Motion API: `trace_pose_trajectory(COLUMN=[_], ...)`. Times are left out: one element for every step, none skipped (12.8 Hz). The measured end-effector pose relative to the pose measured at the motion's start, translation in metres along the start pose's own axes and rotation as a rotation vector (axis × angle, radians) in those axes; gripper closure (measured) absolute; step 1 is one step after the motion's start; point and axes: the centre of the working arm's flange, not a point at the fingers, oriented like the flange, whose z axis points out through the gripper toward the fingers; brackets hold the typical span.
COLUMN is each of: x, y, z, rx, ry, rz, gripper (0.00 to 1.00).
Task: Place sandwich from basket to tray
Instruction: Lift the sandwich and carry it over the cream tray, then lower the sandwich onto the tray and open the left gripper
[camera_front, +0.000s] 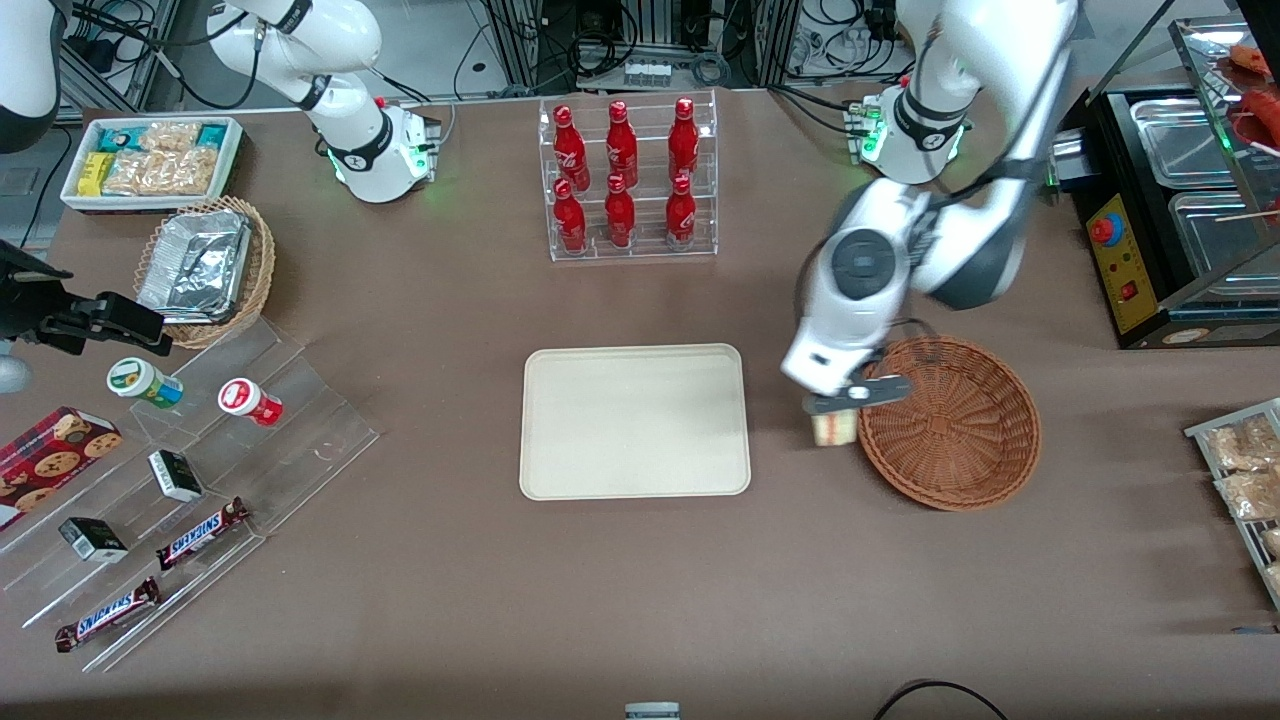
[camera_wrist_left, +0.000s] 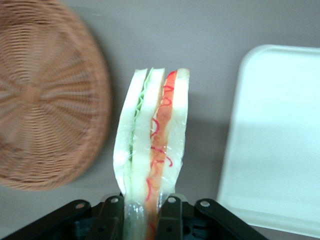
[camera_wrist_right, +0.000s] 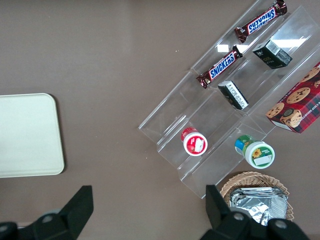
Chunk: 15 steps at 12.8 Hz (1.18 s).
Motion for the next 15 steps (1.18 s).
trace_pose_trajectory(x=[-0.001,0.0,0.0,0.002,0.004,0.004,0.005,0.004,0.003,0.003,0.003,0.005,0.005,0.005,0.004], y=[0.02,0.038,0.053,0.068,0.082,0.096,0.109,0.12,0.13,0.138,0.144,0.149,0.153,0.158,0.162], z=[0.007,0.013,0.021,0.027,0.032,0.034,0.037,0.04,0.041,0.042,0.042,0.044,0.048,0.054,0.06], rx=[0.0,-0.001,-0.002,-0.004,-0.01,-0.016,-0.021,-0.028,-0.039,-0.057,-0.073,-0.083,-0.089,-0.091,-0.095], ry=[0.0,0.0,0.0,0.003,0.008,0.014,0.019,0.022,0.019,0.012,0.006,0.001,-0.003,-0.009,-0.011], rz=[0.021,0.037,0.052,0.065,0.077,0.089,0.1,0.111,0.117,0.117,0.113,0.111,0.112,0.115,0.118], gripper=[0.81,0.81,0.81,0.81,0.81,0.81,0.81,0.81,0.81,0.81,0.81,0.81,0.81,0.81,0.81])
